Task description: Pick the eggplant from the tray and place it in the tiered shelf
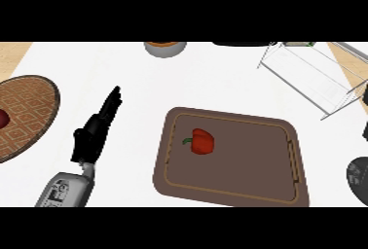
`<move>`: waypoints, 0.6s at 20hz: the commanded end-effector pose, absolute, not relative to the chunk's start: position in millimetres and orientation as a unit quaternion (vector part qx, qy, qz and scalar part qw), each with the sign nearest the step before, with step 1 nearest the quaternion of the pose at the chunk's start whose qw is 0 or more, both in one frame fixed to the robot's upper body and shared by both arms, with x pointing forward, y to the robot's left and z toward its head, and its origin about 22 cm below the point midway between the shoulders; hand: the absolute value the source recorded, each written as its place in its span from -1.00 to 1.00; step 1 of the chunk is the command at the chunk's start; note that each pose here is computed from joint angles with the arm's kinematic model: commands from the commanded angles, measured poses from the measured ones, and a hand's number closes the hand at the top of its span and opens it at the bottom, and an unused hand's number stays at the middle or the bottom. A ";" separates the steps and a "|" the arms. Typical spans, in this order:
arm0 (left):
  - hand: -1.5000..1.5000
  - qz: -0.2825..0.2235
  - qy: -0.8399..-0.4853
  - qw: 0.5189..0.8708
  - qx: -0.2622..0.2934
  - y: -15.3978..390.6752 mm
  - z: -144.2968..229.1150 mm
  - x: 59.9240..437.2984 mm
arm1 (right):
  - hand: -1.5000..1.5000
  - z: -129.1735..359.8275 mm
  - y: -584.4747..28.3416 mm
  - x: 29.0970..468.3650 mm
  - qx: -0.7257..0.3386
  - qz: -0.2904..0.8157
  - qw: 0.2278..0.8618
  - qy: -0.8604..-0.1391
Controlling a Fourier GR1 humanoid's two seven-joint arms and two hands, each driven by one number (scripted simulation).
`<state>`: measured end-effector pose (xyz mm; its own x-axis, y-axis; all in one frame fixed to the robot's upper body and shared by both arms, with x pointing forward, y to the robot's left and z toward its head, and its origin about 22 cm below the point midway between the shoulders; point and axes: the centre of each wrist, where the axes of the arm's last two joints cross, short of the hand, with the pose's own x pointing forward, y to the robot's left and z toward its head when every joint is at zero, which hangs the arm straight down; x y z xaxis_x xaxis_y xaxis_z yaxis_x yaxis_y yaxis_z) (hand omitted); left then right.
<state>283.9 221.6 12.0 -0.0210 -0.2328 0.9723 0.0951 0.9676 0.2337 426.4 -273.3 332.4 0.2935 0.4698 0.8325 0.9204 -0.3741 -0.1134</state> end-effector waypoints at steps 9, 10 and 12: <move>0.00 -0.100 -0.697 0.707 0.070 242.2 7.7 275.0 | -1.00 339.0 -247.6 348.9 -0.692 -0.480 0.396 -0.365; 0.00 -0.102 -0.696 0.708 0.067 233.8 4.3 271.2 | -1.00 336.6 -249.3 339.3 -0.683 -0.487 0.399 -0.369; 0.00 -0.100 -0.687 0.716 0.076 250.3 10.6 277.0 | -1.00 344.7 -245.5 323.5 -0.690 -0.479 0.398 -0.369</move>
<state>277.1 236.0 8.3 0.0161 -0.2374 0.9713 0.0524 0.9703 0.2363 353.3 -250.9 340.1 0.2056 0.2535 0.9452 0.9007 -0.4266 -0.0815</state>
